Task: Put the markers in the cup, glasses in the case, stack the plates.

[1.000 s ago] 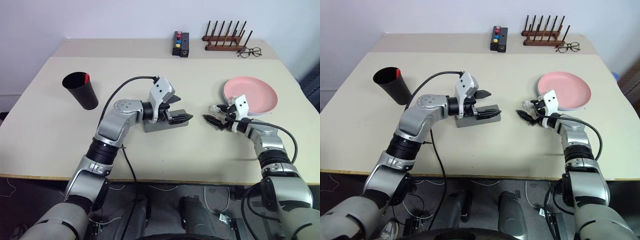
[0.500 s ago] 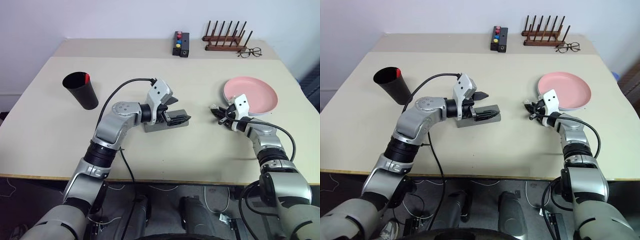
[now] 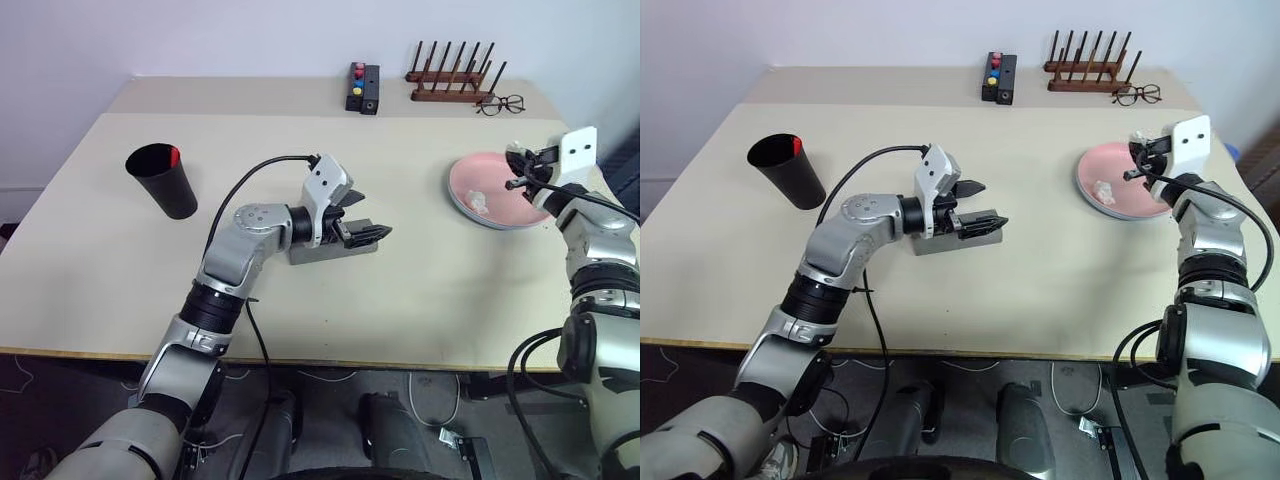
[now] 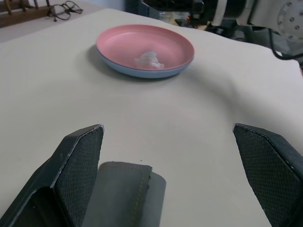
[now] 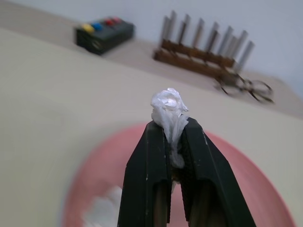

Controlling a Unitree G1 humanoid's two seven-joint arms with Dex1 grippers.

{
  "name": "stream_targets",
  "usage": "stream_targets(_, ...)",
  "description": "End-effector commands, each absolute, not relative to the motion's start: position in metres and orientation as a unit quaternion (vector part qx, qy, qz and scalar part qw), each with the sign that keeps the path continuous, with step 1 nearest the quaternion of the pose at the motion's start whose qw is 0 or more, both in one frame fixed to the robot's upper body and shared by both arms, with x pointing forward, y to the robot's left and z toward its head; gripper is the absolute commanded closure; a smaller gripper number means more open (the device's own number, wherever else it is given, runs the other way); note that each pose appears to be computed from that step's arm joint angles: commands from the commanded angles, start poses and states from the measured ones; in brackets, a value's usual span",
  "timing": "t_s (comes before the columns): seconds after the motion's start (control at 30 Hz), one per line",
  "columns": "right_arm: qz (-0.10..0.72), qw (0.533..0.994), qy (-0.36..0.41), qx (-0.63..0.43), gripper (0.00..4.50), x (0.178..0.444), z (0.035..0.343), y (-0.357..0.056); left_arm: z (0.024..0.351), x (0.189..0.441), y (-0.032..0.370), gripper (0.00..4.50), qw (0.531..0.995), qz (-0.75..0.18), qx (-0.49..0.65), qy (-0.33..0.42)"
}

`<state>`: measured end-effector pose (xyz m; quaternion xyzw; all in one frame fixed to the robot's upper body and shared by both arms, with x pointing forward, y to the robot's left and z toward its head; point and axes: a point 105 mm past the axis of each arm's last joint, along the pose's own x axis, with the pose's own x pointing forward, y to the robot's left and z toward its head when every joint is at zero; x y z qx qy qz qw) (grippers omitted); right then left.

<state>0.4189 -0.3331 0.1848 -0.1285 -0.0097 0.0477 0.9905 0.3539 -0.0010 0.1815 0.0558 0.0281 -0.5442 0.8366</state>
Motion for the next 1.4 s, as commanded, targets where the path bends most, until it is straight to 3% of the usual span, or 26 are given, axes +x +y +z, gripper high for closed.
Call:
stream_targets(0.03, 0.01, 0.989, -0.007, -0.151, 3.39, 0.419, 0.196, -0.347, 0.204, 0.356, 0.001, 0.0, 0.844, -0.533, 0.057, -0.015)
stream_targets(0.27, 0.001, 0.986, 0.009, -0.166, 0.08, 0.419, 0.192, -0.35, 0.2, 0.358, 0.013, 0.0, 0.857, -0.51, 0.065, -0.012)
stream_targets(0.4, 0.023, 0.986, -0.027, -0.161, 0.04, 0.421, 0.208, -0.342, 0.206, 0.367, 0.029, 0.0, 0.884, -0.46, 0.074, -0.045)
stream_targets(0.53, 0.127, 0.975, -0.099, -0.153, 0.04, 0.419, 0.237, -0.31, 0.228, 0.383, 0.071, 0.0, 0.928, -0.346, 0.038, -0.136)
stream_targets(0.67, 0.246, 0.949, -0.089, -0.176, 0.04, 0.399, 0.223, -0.284, 0.22, 0.384, 0.102, 0.0, 0.937, -0.314, 0.065, -0.135)
stream_targets(0.83, 0.352, 0.923, -0.047, -0.151, 0.04, 0.352, 0.206, -0.266, 0.217, 0.359, 0.154, 0.0, 0.941, -0.291, 0.077, -0.157)
stream_targets(1.07, 0.35, 0.925, -0.003, -0.145, 0.04, 0.298, 0.187, -0.269, 0.198, 0.322, 0.204, 0.0, 0.956, -0.23, 0.089, -0.157)
stream_targets(1.27, 0.313, 0.942, 0.048, -0.111, 0.04, 0.253, 0.158, -0.282, 0.175, 0.265, 0.223, 0.0, 0.949, -0.281, 0.064, -0.131)
stream_targets(1.4, 0.287, 0.952, 0.064, -0.084, 0.04, 0.232, 0.146, -0.294, 0.16, 0.25, 0.236, 0.0, 0.951, -0.281, 0.062, -0.114)
